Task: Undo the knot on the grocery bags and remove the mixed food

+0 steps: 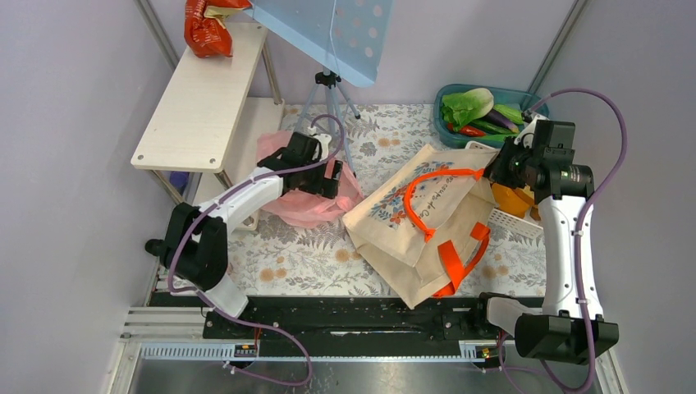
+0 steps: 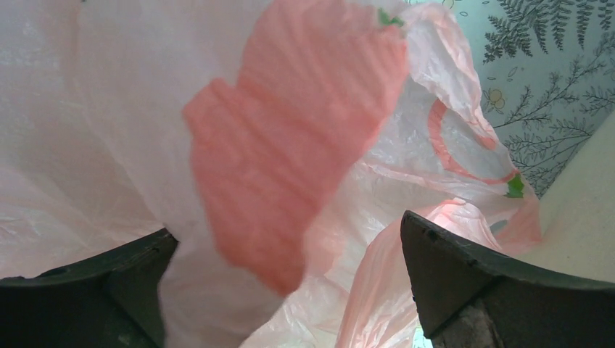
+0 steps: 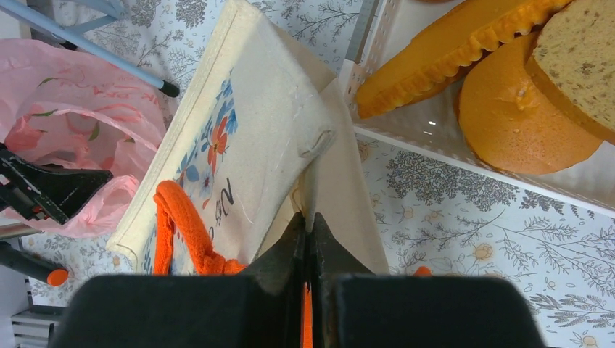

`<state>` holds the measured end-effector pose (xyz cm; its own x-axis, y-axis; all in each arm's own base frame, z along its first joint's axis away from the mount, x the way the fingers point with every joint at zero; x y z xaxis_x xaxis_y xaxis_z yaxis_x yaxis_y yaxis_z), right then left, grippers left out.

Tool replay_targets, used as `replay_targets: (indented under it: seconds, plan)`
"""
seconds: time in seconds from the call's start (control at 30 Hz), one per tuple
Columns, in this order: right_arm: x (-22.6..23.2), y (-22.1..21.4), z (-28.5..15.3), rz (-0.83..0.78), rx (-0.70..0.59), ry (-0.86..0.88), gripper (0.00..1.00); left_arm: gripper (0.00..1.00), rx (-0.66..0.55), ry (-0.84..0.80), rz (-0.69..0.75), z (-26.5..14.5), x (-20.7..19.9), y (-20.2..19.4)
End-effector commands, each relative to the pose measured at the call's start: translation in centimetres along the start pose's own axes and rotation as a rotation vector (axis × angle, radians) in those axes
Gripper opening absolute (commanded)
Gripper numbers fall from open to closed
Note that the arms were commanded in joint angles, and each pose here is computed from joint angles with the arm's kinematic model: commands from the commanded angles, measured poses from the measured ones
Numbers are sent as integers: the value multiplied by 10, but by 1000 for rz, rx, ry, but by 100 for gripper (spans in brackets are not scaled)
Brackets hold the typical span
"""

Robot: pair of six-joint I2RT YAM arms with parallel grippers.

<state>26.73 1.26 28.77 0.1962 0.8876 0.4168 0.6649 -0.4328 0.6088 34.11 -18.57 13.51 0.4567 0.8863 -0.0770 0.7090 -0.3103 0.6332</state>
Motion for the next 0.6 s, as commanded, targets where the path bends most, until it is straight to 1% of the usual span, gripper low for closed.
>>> replay_targets:
  seconds: [0.0,0.13,0.2,0.33,0.47,0.5,0.53,0.57]
  plan:
    - [13,18,-3,-7,-60,60,0,99,-5,91,14,5,6,4]
    - [10,21,1,-6,-60,39,0,99,43,113,78,12,-3,-6]
    - [9,22,3,-3,-60,34,0,99,89,148,100,20,-2,-15]
    - [12,24,5,-1,-69,43,0,99,196,169,78,38,-2,-33]
    - [16,26,4,-5,-74,51,0,98,240,238,98,46,3,-38]
    - [16,26,4,-5,-78,54,0,96,243,240,97,48,3,-38]
    - [17,26,4,-2,-80,56,0,92,247,240,95,50,3,-39]
    - [18,26,5,-2,-82,59,0,84,253,234,93,52,2,-41]
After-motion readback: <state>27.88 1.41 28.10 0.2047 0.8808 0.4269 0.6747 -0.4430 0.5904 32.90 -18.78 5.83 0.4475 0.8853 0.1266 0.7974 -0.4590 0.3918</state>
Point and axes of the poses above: each gripper's point midway between its finger pads, its own z axis out along the fingers, its own x axis along the line the jaws close on, y = z × x, the point moved 3 cm from there along -z, back along the fingers, and after that the axes turned 6 degrees about z, right-handed, at the moved point
